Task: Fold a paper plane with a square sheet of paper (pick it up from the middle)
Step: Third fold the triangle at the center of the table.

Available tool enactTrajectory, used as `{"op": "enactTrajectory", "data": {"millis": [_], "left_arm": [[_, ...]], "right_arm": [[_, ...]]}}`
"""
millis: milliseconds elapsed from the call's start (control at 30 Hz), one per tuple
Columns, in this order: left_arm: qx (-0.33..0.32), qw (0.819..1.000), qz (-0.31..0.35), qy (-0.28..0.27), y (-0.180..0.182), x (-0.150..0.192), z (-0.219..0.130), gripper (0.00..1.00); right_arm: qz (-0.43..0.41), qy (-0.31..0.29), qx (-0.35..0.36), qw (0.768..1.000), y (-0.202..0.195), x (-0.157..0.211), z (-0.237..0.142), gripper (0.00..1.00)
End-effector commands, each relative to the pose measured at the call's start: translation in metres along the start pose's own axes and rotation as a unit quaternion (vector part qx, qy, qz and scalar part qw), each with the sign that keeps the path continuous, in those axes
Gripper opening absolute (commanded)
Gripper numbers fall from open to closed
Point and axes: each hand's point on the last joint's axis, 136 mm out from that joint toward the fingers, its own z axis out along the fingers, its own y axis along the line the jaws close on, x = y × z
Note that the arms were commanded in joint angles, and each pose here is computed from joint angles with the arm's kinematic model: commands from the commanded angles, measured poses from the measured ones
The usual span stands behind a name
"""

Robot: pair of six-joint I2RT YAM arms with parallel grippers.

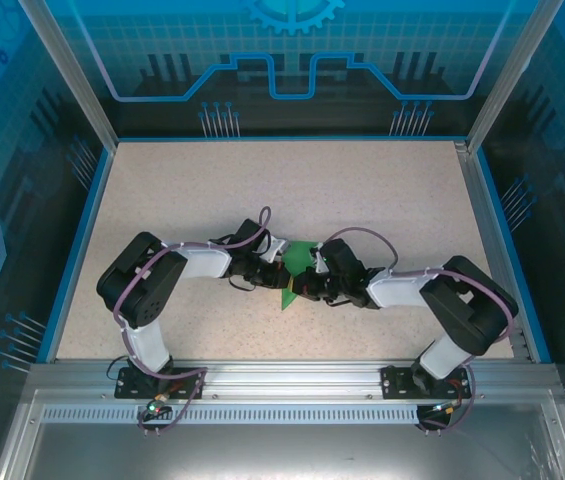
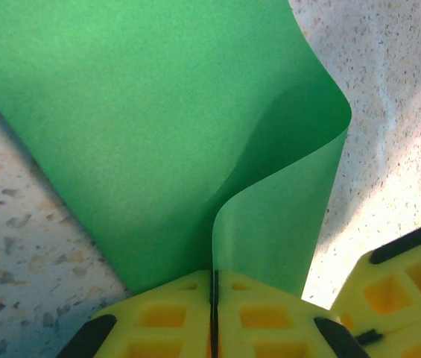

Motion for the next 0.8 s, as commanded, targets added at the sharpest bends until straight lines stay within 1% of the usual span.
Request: {"op": "enactTrajectory", "data": {"millis": [0, 300, 400, 467, 533, 767], "left_arm": [[-0.029, 0.999, -0.024, 0.037, 0.02, 0.021, 0.008, 0.1], [-0.03, 0.998, -0.025, 0.039, 0.02, 0.021, 0.009, 0.1], [-0.03, 0.998, -0.025, 0.039, 0.02, 0.021, 0.008, 0.1], [-0.029, 0.998, -0.025, 0.041, 0.02, 0.021, 0.009, 0.1], [-0.029, 0.998, -0.026, 0.041, 0.021, 0.021, 0.01, 0.1], [-0.028, 0.998, -0.025, 0.043, 0.02, 0.021, 0.01, 0.1]], "right_arm": [[0.0, 0.001, -0.005, 1.0, -0.001, -0.004, 0.005, 0.01], [0.021, 0.013, 0.033, 0.999, -0.035, 0.007, 0.014, 0.01], [0.023, 0.015, 0.034, 0.999, -0.039, 0.008, 0.015, 0.01], [0.022, 0.017, 0.032, 0.999, -0.036, 0.007, 0.014, 0.01], [0.02, 0.012, 0.012, 1.0, -0.026, 0.002, 0.01, 0.02], [0.002, -0.02, -0.014, 1.0, -0.009, -0.024, -0.017, 0.03]]}}
